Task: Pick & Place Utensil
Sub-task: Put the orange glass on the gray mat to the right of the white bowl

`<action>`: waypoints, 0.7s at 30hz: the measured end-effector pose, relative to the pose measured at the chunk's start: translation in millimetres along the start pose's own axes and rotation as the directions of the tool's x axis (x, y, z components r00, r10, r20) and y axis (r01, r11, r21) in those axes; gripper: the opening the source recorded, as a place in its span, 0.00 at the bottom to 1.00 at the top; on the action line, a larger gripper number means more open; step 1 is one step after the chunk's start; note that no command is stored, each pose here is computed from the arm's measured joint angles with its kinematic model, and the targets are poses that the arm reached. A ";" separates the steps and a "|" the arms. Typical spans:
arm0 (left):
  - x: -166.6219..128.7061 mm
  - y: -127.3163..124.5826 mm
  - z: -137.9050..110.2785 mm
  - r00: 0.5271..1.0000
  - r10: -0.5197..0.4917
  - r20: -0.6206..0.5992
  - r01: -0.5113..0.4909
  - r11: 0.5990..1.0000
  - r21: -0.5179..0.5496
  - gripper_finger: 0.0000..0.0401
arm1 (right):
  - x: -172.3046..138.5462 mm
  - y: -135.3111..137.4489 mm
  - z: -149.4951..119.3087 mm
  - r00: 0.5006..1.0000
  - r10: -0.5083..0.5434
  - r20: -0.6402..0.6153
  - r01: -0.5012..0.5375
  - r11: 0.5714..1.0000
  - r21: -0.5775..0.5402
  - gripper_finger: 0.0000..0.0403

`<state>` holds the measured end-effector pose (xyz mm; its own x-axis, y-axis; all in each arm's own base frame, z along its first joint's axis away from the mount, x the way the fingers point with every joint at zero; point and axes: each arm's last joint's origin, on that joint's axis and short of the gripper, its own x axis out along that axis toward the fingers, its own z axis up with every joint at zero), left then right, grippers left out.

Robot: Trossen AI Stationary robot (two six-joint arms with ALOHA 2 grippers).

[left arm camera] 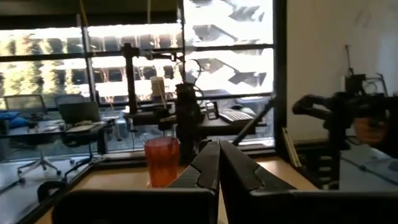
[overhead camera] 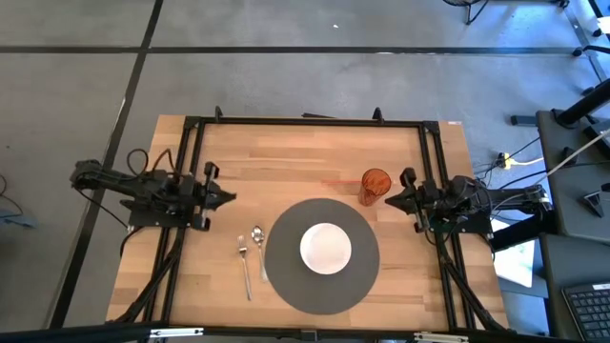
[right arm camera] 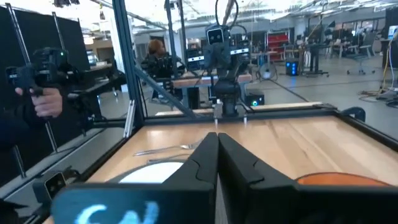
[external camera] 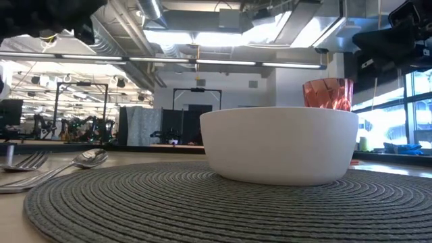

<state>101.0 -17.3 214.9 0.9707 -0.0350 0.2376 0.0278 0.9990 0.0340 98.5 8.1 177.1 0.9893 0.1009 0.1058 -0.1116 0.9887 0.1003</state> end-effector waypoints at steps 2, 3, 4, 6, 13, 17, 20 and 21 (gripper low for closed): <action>0.0 2.1 0.3 0.997 0.073 -0.002 -0.073 0.996 -0.047 0.01 | 0.0 0.1 1.1 1.000 0.001 0.012 -0.001 1.000 0.002 0.02; 0.0 3.5 -0.9 0.992 0.125 -0.016 -0.125 0.990 -0.067 0.01 | 0.0 0.1 1.4 1.000 0.002 0.014 -0.002 1.000 0.010 0.02; 0.4 4.8 -2.5 0.984 0.175 -0.032 -0.177 0.981 -0.077 0.01 | 0.0 0.2 1.7 1.000 0.002 0.018 -0.002 1.000 0.019 0.02; 1.2 6.1 -11.4 0.966 0.250 -0.070 -0.255 0.965 -0.064 0.00 | -0.1 0.4 3.6 0.999 0.004 0.037 -0.006 0.999 0.039 0.02; 1.9 6.9 -38.0 0.926 0.349 -0.143 -0.347 0.937 0.041 0.01 | 0.0 3.4 37.2 1.000 -0.014 0.009 0.014 0.998 0.065 0.02; 3.3 9.6 -41.4 0.902 0.398 -0.167 -0.391 0.917 0.077 0.00 | 7.3 4.8 68.6 0.994 -0.072 -0.079 0.076 0.996 0.049 0.02; 4.0 11.0 -43.4 0.891 0.416 -0.181 -0.408 0.909 0.082 0.01 | 19.7 4.8 88.0 0.973 -0.140 -0.185 0.145 0.989 0.010 0.02; 4.0 11.7 -43.6 0.885 0.429 -0.182 -0.419 0.903 0.091 0.01 | 25.0 3.9 92.0 0.955 -0.181 -0.233 0.184 0.983 -0.012 0.02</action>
<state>115.6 -4.6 173.9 0.9142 0.4023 0.0484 -0.4035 0.9148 0.0195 114.1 4.3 271.1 0.9874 -0.0570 -0.1473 0.0731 0.9916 0.1063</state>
